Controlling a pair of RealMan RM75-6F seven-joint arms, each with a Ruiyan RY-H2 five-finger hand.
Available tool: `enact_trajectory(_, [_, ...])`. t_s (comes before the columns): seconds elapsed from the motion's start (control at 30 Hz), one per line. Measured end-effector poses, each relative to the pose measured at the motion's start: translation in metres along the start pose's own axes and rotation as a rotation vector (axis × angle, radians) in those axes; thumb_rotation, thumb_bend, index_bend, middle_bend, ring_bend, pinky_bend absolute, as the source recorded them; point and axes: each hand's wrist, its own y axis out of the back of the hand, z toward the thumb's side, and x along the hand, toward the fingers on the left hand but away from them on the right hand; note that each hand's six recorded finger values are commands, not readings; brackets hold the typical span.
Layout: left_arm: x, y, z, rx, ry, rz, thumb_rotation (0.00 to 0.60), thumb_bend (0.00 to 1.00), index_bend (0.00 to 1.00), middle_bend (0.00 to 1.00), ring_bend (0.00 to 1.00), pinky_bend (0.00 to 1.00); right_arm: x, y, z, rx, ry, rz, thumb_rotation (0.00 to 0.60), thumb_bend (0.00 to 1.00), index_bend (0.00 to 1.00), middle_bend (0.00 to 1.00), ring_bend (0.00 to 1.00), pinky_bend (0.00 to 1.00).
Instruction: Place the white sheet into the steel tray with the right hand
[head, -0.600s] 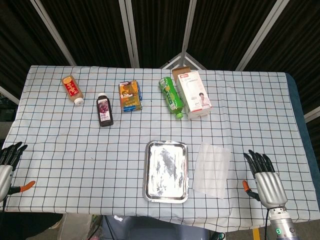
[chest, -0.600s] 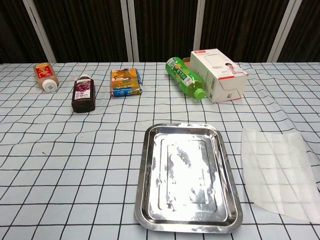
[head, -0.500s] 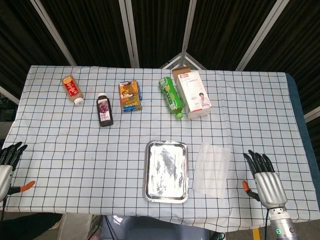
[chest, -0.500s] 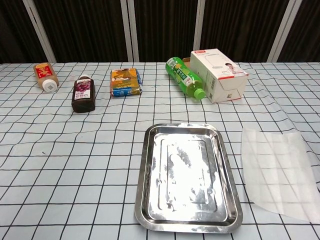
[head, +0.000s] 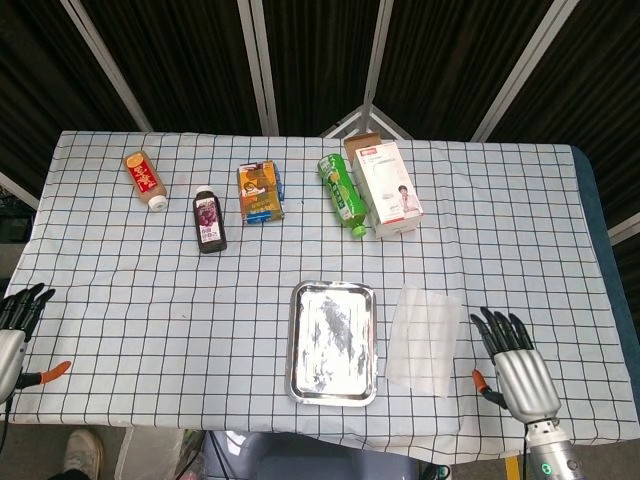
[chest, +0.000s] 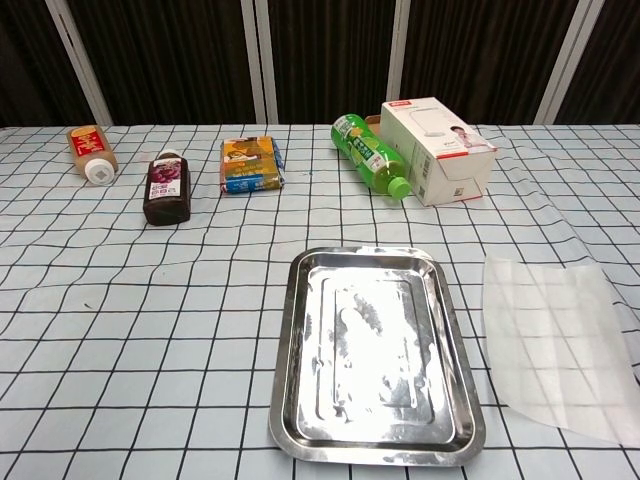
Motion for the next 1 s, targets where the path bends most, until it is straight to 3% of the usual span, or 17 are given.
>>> enact_trajectory(0.53, [0.003, 0.005, -0.001, -0.027, 0.002, 0.019, 0.600, 0.00, 0.00, 0.00, 0.00, 0.00, 0.006, -0.056, 0.049, 0.088, 0.089, 0.150, 0.600, 0.42, 0.00, 0.00, 0.00, 0.00])
enact_trajectory(1.0, [0.003, 0.006, -0.002, -0.028, 0.004, 0.020, 0.600, 0.00, 0.00, 0.00, 0.00, 0.00, 0.013, -0.086, 0.056, 0.170, 0.080, 0.220, 0.600, 0.42, 0.00, 0.00, 0.00, 0.00])
